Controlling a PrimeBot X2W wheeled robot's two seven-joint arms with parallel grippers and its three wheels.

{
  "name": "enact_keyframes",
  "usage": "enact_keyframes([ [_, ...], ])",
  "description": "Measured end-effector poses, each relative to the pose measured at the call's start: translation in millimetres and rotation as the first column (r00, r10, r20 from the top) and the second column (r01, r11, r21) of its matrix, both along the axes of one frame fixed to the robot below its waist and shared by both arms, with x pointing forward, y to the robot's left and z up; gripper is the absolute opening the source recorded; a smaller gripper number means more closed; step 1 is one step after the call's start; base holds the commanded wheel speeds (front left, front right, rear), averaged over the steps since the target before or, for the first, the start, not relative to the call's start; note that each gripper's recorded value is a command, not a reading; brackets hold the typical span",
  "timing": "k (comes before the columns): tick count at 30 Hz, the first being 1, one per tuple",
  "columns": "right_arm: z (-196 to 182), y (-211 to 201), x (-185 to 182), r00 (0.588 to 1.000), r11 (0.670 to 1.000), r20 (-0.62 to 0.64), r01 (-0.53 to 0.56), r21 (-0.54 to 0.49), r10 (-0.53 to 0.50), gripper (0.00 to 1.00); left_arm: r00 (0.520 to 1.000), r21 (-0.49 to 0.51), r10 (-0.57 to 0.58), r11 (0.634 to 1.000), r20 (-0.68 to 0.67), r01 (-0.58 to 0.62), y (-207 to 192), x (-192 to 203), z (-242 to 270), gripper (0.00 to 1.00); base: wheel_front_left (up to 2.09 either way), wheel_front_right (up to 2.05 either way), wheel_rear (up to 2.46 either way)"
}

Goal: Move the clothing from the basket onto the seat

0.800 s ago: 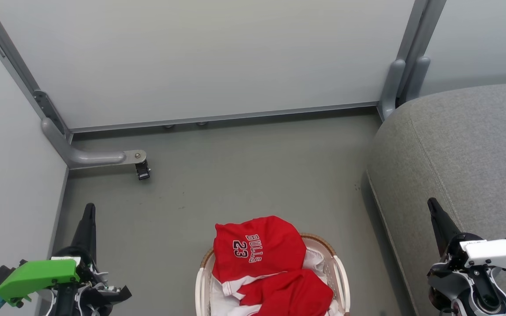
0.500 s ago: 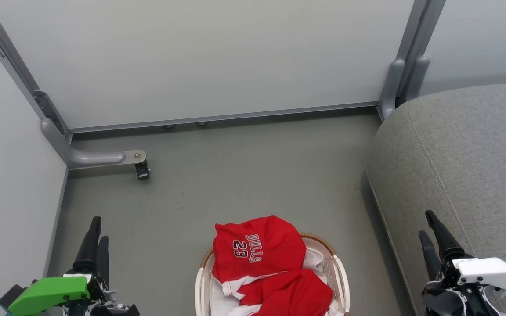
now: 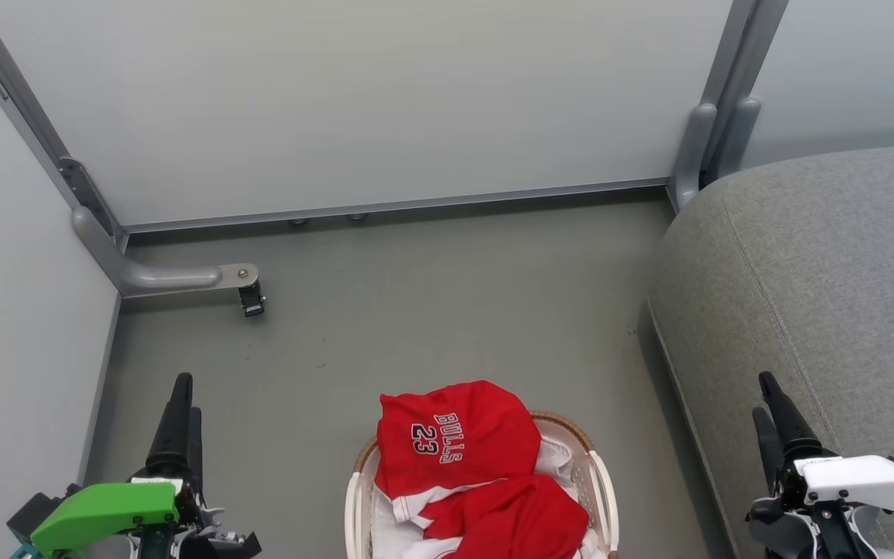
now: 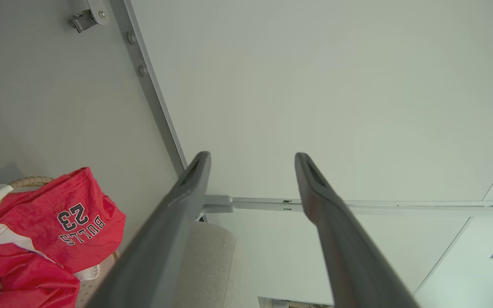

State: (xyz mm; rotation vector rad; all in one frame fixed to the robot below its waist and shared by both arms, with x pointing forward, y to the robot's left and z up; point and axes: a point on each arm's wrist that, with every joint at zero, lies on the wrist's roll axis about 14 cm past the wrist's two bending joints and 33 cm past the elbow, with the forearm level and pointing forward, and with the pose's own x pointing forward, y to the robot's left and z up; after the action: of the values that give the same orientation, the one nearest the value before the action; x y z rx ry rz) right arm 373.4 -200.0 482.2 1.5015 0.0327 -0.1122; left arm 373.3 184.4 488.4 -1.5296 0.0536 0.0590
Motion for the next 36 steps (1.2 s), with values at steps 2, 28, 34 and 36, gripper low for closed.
enact_keyframes([
  [2, 1, -3, 0, 1.000, 0.999, -0.001, 0.007, -0.034, -0.007, 1.00, 1.000, 0.014, 0.003, 1.000, 0.003, -0.003, 0, 0, 1, 1.00, 0.00, 0.00, 0.00],
  [28, 24, -10, 2, 0.999, 0.855, 0.049, 0.026, -0.518, 0.000, 1.00, 0.996, 0.481, -0.066, 0.876, 0.062, 0.028, -18, 2, 20, 1.00, 0.00, 0.00, 0.00],
  [34, 33, 3, 4, 0.997, 0.770, 0.065, 0.004, -0.638, 0.049, 1.00, 0.995, 0.571, -0.081, 0.821, 0.063, 0.030, -22, 1, 22, 1.00, 0.00, 0.00, 0.00],
  [36, 33, 5, 4, 0.996, 0.746, 0.067, 0.001, -0.666, 0.059, 1.00, 0.994, 0.601, -0.088, 0.799, 0.064, 0.031, -24, 1, 23, 1.00, 0.00, 0.00, 0.00],
])
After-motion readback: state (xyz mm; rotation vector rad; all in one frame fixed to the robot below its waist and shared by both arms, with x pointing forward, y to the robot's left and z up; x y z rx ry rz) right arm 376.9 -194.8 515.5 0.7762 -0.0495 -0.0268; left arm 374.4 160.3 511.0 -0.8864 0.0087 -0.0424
